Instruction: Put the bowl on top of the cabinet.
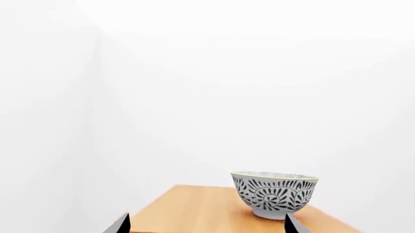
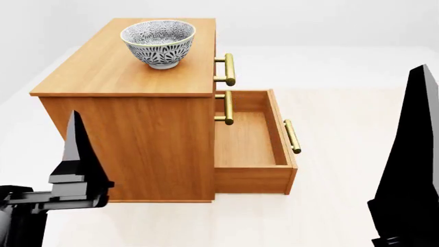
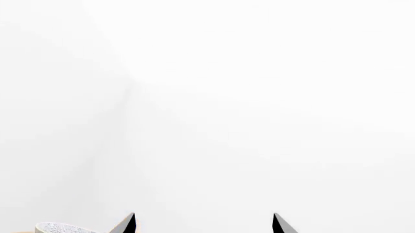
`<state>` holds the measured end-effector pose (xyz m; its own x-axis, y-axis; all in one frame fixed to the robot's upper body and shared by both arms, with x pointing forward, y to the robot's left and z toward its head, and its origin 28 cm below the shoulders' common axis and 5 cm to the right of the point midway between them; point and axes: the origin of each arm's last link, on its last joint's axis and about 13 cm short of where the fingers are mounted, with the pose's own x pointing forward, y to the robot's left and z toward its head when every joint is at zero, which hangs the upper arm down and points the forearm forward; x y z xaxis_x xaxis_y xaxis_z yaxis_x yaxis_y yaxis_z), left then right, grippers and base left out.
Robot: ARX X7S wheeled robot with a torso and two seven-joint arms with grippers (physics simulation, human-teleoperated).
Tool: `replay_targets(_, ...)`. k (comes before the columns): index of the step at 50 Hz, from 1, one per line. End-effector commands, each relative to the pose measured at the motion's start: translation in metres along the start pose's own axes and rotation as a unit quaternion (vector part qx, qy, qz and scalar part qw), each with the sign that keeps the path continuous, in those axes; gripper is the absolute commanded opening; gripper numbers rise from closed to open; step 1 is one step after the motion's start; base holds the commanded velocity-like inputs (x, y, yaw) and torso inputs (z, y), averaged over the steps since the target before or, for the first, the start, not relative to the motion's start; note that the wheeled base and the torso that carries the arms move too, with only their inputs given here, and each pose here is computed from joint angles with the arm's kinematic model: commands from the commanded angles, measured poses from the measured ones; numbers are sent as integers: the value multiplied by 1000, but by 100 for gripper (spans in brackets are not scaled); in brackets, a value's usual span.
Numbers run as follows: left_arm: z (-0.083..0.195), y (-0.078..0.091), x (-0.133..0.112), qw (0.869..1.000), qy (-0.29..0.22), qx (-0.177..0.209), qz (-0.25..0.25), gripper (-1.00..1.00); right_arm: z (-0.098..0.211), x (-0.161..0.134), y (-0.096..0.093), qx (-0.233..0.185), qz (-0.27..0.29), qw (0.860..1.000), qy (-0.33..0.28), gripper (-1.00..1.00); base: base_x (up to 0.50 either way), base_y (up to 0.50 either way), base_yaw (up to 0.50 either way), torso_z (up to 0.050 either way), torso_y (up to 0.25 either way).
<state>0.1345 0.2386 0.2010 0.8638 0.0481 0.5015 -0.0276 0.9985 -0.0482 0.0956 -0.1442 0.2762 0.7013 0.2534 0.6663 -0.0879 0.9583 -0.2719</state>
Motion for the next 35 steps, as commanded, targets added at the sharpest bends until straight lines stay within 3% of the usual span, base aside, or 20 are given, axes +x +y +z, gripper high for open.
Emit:
replay_targets(1, 7, 1, -1, 1000, -12, 3, 2, 100, 6, 1, -6, -30, -14, 999, -24, 100, 0, 0, 0, 0, 0)
replay_targets(12, 18, 1, -3, 999, -34, 2, 3, 100, 12, 12, -8, -66, -18, 997, -41, 100, 0, 0, 0, 0, 0)
replay_targets(35, 38, 7, -5, 997, -73, -6, 12, 100, 18, 28, -3, -85, -24, 994, -65, 100, 0, 0, 0, 0, 0)
